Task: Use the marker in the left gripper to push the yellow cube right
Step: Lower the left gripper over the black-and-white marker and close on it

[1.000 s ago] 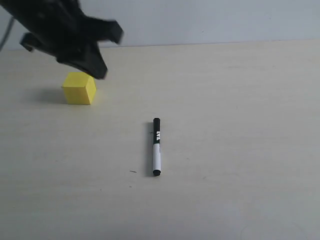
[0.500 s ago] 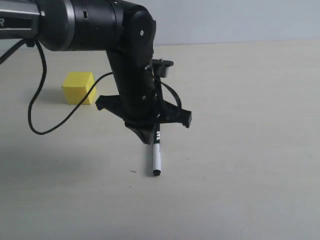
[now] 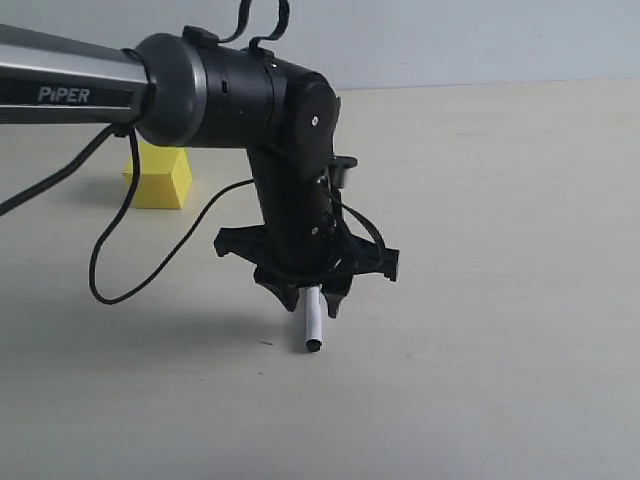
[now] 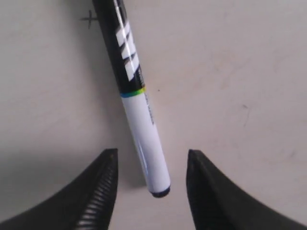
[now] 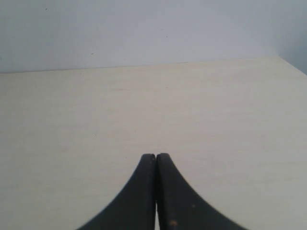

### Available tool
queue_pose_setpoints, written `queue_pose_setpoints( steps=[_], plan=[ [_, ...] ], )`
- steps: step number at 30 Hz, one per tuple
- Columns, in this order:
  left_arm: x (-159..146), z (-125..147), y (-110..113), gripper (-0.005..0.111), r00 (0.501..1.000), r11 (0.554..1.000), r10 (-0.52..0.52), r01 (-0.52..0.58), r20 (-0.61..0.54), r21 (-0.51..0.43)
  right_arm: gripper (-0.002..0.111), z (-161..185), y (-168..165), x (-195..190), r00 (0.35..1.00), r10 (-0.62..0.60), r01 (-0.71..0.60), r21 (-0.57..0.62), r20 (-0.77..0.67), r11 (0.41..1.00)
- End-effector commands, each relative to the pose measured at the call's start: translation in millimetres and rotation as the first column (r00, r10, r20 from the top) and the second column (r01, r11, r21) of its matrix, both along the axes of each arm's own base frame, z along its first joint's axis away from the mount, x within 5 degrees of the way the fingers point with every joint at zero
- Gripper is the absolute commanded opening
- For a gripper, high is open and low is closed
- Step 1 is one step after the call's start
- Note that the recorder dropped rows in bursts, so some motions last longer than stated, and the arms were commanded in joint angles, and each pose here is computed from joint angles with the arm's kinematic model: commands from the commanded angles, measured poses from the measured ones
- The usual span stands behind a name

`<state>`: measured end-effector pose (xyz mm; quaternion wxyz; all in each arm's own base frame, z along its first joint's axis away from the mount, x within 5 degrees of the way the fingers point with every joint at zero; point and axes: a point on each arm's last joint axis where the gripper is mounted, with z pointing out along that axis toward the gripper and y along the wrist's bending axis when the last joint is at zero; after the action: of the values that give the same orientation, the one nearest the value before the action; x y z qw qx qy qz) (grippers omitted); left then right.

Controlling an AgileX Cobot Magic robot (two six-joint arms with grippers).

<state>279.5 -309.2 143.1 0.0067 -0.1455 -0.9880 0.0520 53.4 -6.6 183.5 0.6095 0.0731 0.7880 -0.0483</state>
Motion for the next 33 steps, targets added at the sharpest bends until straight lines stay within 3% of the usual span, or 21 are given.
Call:
queue_pose_setpoints(
  steps=[1,7,23,26,30,33],
  plan=[
    [2.7,-8.5,-4.6,0.046,1.0,1.0,0.012,-0.012,0.012,-0.012,0.0,-1.0,0.1,-0.1,1.0,0.002,-0.002,-0.002,0.002,1.0],
    [7.6,-8.9,-9.1,0.046,0.998,0.998,0.024,-0.02,0.063,-0.06,0.0,-1.0,0.1,-0.1,1.0,0.002,-0.002,-0.002,0.002,1.0],
    [6.7,-31.6,-3.7,0.045,0.999,0.999,0.045,-0.046,0.03,0.024,0.0,-1.0,0.1,-0.1,1.0,0.002,-0.002,-0.002,0.002,1.0],
    [6.1,-31.6,-3.1,0.032,0.999,0.999,0.045,-0.045,0.024,0.03,0.0,-1.0,0.1,-0.1,1.0,0.002,-0.002,-0.002,0.002,1.0],
    [5.7,-30.9,-2.7,0.0,1.0,0.999,-0.004,0.003,0.024,0.033,0.0,0.0,-0.2,0.1,1.0,-0.001,0.001,-0.005,0.013,1.0],
    [5.4,-26.3,-2.4,0.0,0.999,0.999,-0.024,0.023,0.029,0.029,0.0,-0.2,-0.2,0.1,1.0,0.0,0.0,-0.004,0.011,1.0]
  ],
)
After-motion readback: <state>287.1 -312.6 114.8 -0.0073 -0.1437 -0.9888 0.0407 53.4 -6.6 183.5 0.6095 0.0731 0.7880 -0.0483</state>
